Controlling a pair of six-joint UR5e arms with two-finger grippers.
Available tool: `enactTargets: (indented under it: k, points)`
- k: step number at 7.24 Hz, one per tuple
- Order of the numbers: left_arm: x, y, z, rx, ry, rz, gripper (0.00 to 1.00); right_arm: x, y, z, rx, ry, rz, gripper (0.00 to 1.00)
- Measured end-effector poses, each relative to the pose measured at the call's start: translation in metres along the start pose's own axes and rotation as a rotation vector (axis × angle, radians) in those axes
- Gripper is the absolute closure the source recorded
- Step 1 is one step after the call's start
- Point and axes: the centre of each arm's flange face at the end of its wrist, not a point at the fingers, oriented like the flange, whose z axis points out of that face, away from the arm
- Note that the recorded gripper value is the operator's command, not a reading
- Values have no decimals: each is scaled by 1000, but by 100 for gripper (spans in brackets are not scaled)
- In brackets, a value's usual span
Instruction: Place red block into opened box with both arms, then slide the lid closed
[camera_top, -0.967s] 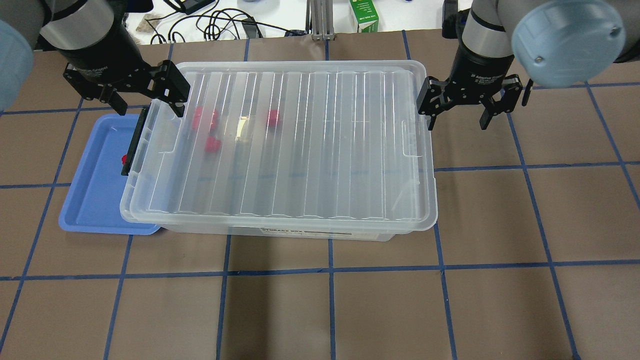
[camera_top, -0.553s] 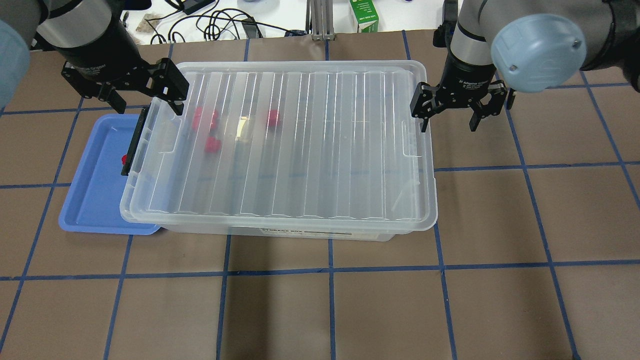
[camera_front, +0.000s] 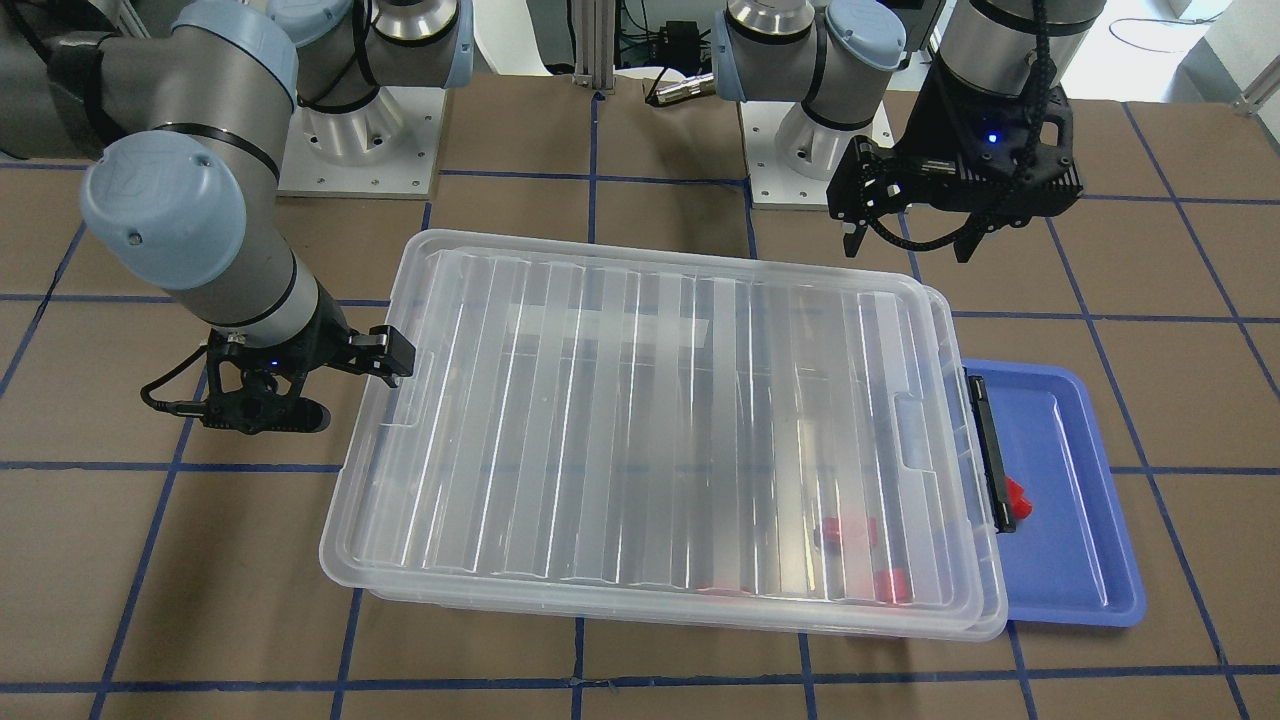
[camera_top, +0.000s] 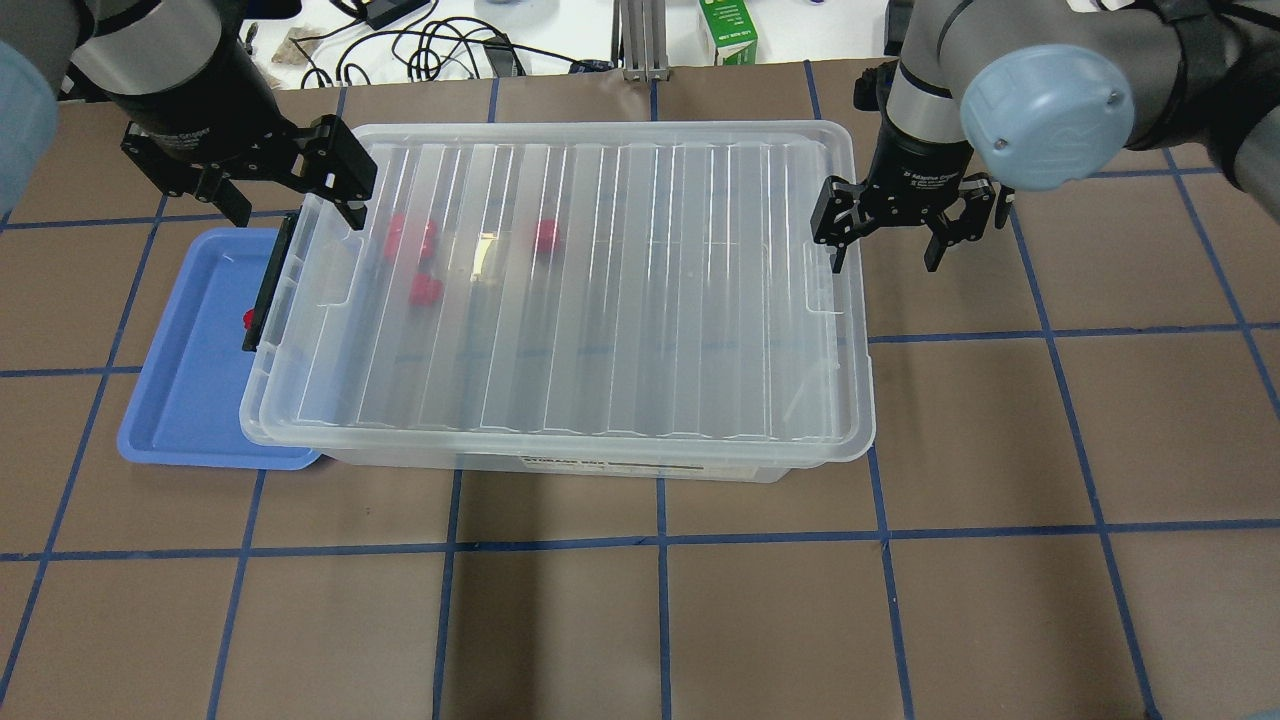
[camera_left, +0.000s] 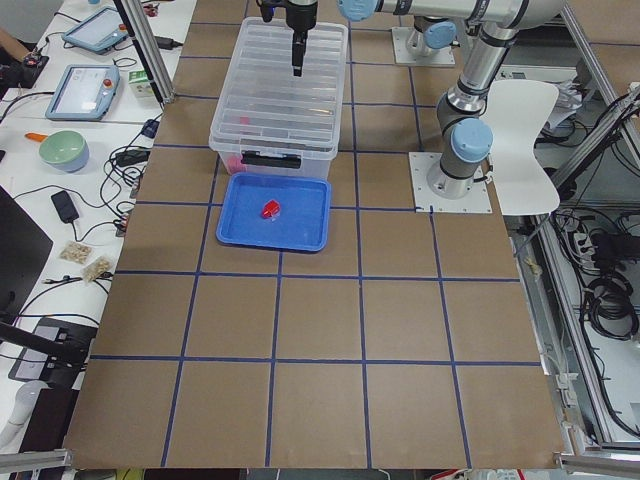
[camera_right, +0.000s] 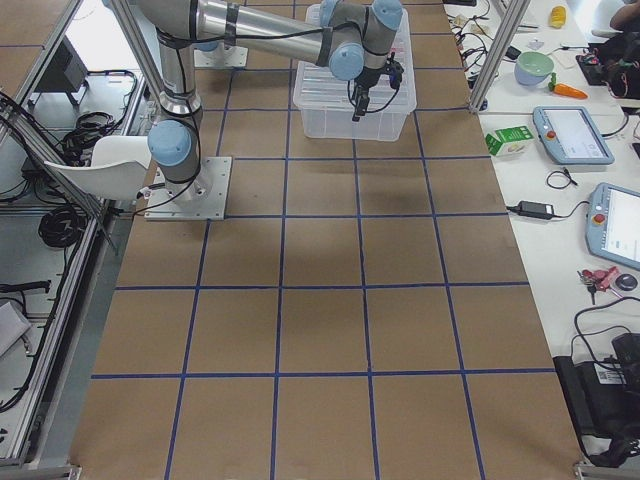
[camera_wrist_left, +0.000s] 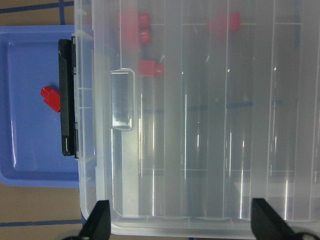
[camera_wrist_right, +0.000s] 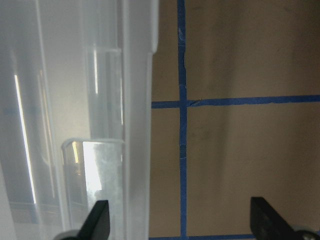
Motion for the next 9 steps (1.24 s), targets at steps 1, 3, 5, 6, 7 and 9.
enactTargets:
  k: [1,3,5,6,7,9]
  points:
    - [0,0,2,-4,0,1,0,2,-2,4,-8,3,-2,0]
    - [1,1,3,-6,0,2,0,5,-5,8,-17,12,-19,0]
    - [0,0,2,-4,0,2,0,8,-6,9,-19,22,-74,0]
    - [0,0,2,-4,0,2,0,12,-7,9,-18,40,-89,0]
    - [-1,-1,3,-4,0,1,0,18,-8,9,-17,60,-109,0]
    - [0,-1,5,-7,1,2,0,35,-12,7,-18,74,-140,0]
